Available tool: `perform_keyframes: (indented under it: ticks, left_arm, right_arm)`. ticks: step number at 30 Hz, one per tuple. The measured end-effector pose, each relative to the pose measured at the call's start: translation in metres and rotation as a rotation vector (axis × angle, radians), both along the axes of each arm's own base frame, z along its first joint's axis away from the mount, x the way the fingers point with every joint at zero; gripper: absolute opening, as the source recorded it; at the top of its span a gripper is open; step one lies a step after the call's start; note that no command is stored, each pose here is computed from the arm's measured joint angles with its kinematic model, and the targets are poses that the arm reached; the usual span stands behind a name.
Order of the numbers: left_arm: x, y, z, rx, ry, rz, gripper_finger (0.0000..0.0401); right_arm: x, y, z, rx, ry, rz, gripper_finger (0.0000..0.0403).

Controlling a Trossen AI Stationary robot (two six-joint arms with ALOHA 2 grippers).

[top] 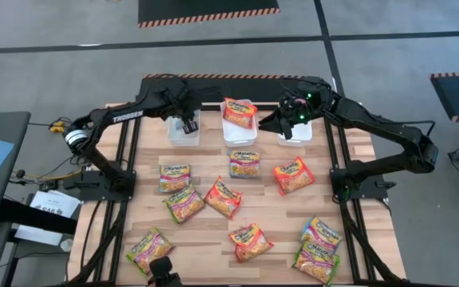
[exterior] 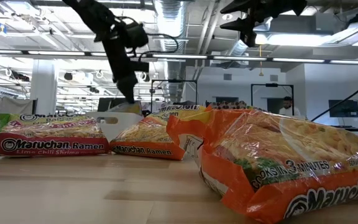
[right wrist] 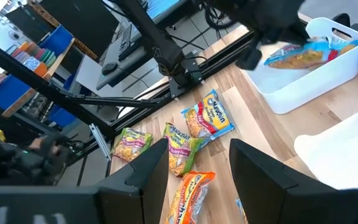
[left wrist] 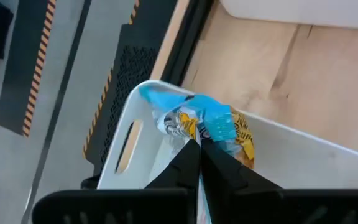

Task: Sort Maruchan noodles
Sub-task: Adjust the blue noodle pack in the left white bin

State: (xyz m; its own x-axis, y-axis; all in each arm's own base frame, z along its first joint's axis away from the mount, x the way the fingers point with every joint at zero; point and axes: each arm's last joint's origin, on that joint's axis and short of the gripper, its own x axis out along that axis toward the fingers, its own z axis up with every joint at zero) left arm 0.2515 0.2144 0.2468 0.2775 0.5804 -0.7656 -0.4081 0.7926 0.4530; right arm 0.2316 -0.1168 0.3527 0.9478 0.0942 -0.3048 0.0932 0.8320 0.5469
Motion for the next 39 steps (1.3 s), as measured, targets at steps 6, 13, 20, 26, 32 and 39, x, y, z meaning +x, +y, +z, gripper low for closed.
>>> perform_keyframes:
  ticks: [6, 13, 20, 26, 32, 39]
  left_arm:
    - [-0.006, -0.005, 0.044, 0.030, -0.075, 0.021, 0.0000]
    - [-0.016, -0.014, 0.077, 0.045, -0.135, 0.036, 0.0000]
    - [-0.021, -0.032, 0.109, 0.027, -0.317, 0.005, 0.0000]
    - [-0.012, -0.060, 0.121, -0.007, -0.397, -0.051, 0.0000]
    - [0.002, -0.086, 0.122, 0.025, -0.383, -0.077, 0.0000]
    - [0.004, -0.101, 0.127, 0.095, -0.375, -0.058, 0.0000]
  right_arm:
    - [0.000, 0.000, 0.000, 0.000, 0.000, 0.000, 0.0195]
    - [0.000, 0.000, 0.000, -0.002, 0.000, 0.000, 0.0195]
    - [0.000, 0.000, 0.000, -0.002, -0.001, 0.001, 0.0195]
    - [0.000, 0.000, 0.000, -0.002, -0.001, 0.001, 0.0195]
    - [0.000, 0.000, 0.000, -0.001, -0.001, 0.002, 0.0195]
    - [0.000, 0.000, 0.000, -0.036, -0.007, 0.016, 0.0195]
